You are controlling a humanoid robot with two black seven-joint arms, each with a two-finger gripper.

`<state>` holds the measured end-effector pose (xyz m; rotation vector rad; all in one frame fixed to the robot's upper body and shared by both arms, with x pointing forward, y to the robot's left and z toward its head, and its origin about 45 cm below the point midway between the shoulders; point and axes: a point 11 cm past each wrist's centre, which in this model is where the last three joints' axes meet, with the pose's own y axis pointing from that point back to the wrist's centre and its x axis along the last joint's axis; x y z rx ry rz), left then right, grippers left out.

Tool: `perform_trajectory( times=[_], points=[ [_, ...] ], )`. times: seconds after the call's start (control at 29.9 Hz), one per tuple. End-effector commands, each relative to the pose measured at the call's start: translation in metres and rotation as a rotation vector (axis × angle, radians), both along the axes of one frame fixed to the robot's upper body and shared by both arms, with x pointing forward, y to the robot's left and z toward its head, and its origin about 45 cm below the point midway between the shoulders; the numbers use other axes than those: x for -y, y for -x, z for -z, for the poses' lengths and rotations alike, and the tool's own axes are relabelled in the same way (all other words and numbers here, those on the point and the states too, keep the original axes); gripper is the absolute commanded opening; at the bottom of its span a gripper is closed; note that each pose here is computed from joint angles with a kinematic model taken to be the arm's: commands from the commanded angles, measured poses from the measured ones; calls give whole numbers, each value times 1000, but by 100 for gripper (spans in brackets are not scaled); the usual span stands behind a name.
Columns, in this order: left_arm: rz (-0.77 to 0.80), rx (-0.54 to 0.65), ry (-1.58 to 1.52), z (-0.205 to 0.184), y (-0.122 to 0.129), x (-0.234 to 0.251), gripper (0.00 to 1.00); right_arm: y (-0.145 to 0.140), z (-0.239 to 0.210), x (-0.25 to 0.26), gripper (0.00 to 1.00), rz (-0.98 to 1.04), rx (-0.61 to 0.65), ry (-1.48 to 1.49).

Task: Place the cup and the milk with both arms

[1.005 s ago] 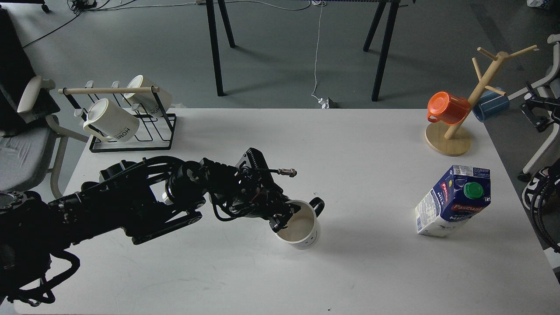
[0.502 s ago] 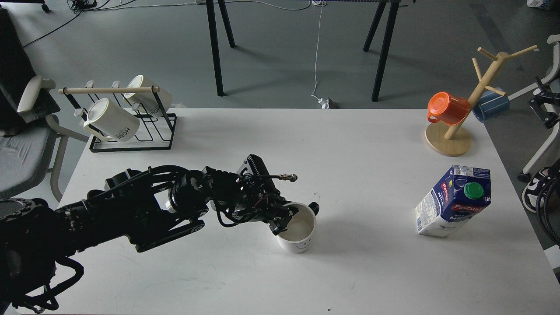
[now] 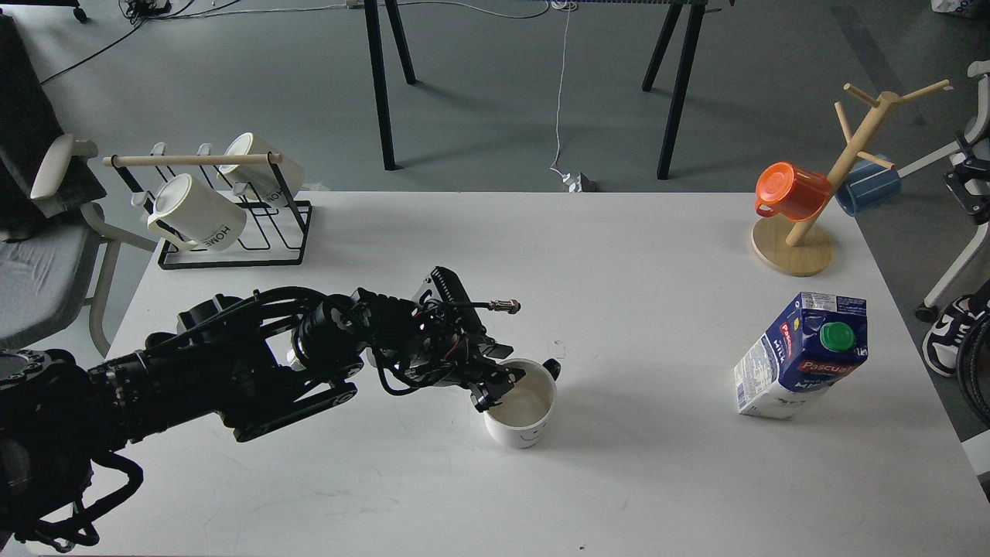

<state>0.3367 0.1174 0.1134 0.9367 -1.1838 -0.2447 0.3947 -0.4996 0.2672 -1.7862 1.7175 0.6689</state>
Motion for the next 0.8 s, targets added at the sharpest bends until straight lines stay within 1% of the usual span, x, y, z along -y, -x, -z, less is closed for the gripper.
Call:
perform_trajectory(
  times=[0.0,0.03,0.17,0.27,0.37,0.47,0.54,0.6,0.7,0.77],
  points=[
    [-13,21,38,-13,-7,2,69,0,0,0,100,-1,-2,1],
    [-12,31,54,-21,-8,1,71,0,-1,0,100,-1,-1,3],
    [-10,82,133,-60,-11,-3,72,3,-7,9,100,7,-1,23],
    [-90,12,218,-82,-12,-22,72,5,-12,14,100,9,-6,41],
    [-190,-6,333,-112,-28,-40,72,7,-15,19,100,13,-11,62],
    [-324,-46,603,-164,-52,-48,72,9,-17,30,100,50,-2,66],
    [-423,-141,850,-194,-62,-58,72,14,-23,47,100,96,3,77],
    [-503,-267,1086,-219,-68,-68,82,15,-26,50,100,104,10,79],
    [-556,-425,1340,-246,-73,-80,86,18,-30,55,100,110,9,85],
    [-599,-546,1508,-258,-79,-94,94,28,-20,58,100,113,-15,78]
  ],
)
